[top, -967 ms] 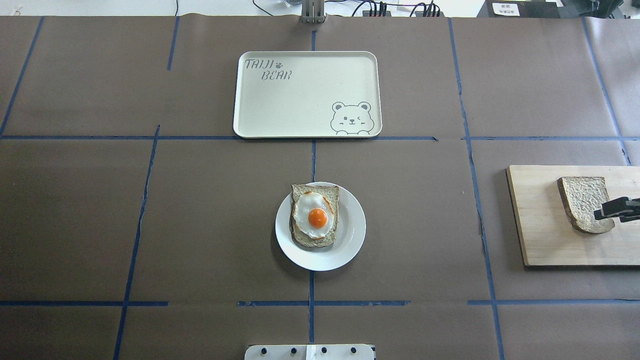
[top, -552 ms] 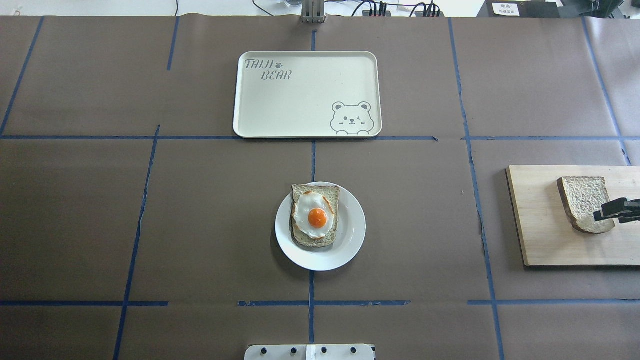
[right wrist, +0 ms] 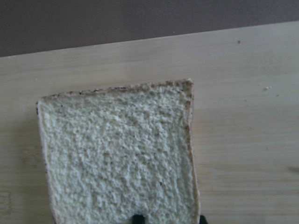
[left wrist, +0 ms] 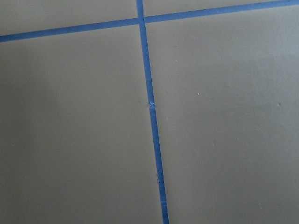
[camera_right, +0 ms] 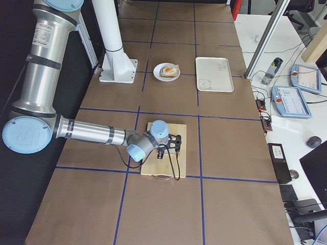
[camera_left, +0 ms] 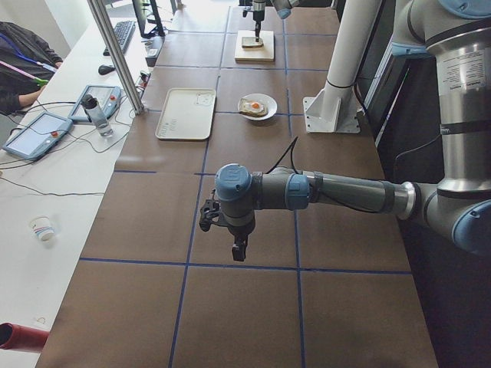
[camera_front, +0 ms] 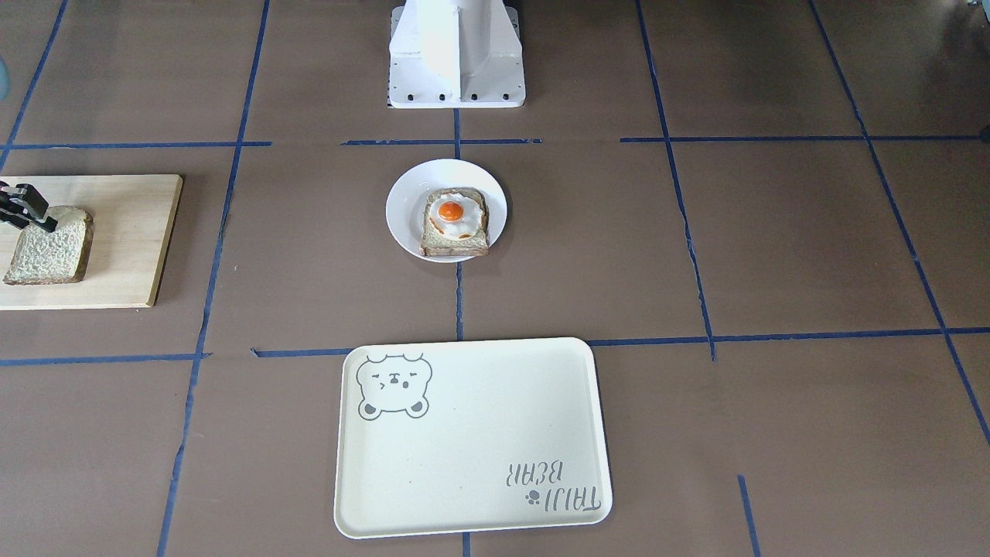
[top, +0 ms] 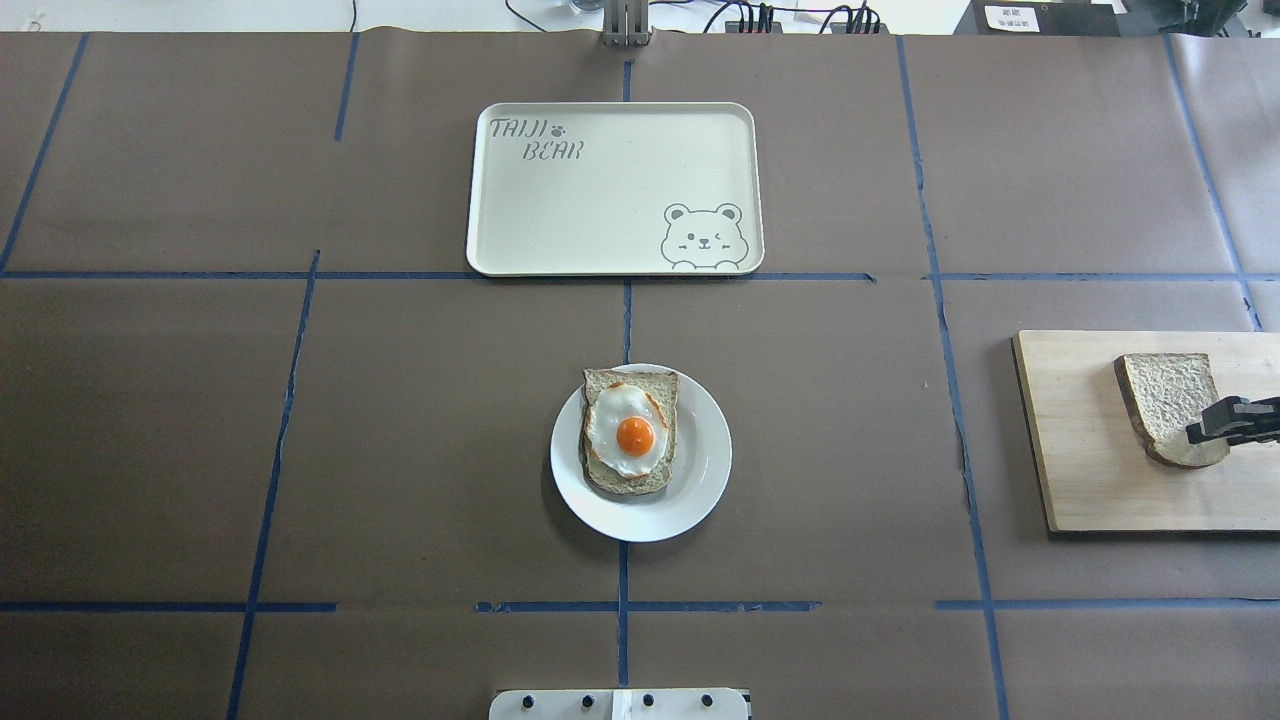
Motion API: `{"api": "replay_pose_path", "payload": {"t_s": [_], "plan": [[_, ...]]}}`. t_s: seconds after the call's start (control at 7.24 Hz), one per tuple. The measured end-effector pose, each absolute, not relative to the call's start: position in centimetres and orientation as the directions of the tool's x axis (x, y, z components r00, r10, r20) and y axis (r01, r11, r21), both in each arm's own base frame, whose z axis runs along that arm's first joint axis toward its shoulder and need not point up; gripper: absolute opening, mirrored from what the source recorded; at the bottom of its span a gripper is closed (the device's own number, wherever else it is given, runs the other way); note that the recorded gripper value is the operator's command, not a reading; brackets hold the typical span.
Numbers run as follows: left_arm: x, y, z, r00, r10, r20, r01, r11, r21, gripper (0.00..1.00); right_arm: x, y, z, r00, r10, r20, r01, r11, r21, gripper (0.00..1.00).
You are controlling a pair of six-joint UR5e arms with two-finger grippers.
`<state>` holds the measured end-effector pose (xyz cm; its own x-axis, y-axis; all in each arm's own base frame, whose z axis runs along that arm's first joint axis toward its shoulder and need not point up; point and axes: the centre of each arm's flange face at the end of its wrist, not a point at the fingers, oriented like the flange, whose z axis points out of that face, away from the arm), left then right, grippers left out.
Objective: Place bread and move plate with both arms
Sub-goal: 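Slide the right gripper fingers under the bread slice edge and grasp it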
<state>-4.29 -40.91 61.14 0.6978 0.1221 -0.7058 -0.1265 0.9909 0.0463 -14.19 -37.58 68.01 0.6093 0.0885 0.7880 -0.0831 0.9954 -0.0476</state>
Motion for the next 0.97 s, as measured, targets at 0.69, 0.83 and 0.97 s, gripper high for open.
{"api": "replay_pose_path", "payload": {"t_s": [0.69,0.83,0.97], "plan": [[-4.3,-41.0,61.1,0.698,0.124,-0.705,-0.126,0.991,0.049,1.0,-14.3,-37.8,65.9,0.583,0.083,0.808,-0.087,0.995,-0.039,0.0],[-4.3,-41.0,61.0,0.698,0.125,-0.705,-0.126,0.991,0.05,1.0,-14.3,-37.8,64.8,0.569,0.09,0.817,-0.096,0.994,-0.042,0.0],[-4.3,-41.1,61.0,0.698,0.126,-0.705,-0.126,0.991,0.051,1.0,-14.3,-37.9,63.6,0.555,0.087,0.827,-0.102,0.994,-0.036,0.0]]}}
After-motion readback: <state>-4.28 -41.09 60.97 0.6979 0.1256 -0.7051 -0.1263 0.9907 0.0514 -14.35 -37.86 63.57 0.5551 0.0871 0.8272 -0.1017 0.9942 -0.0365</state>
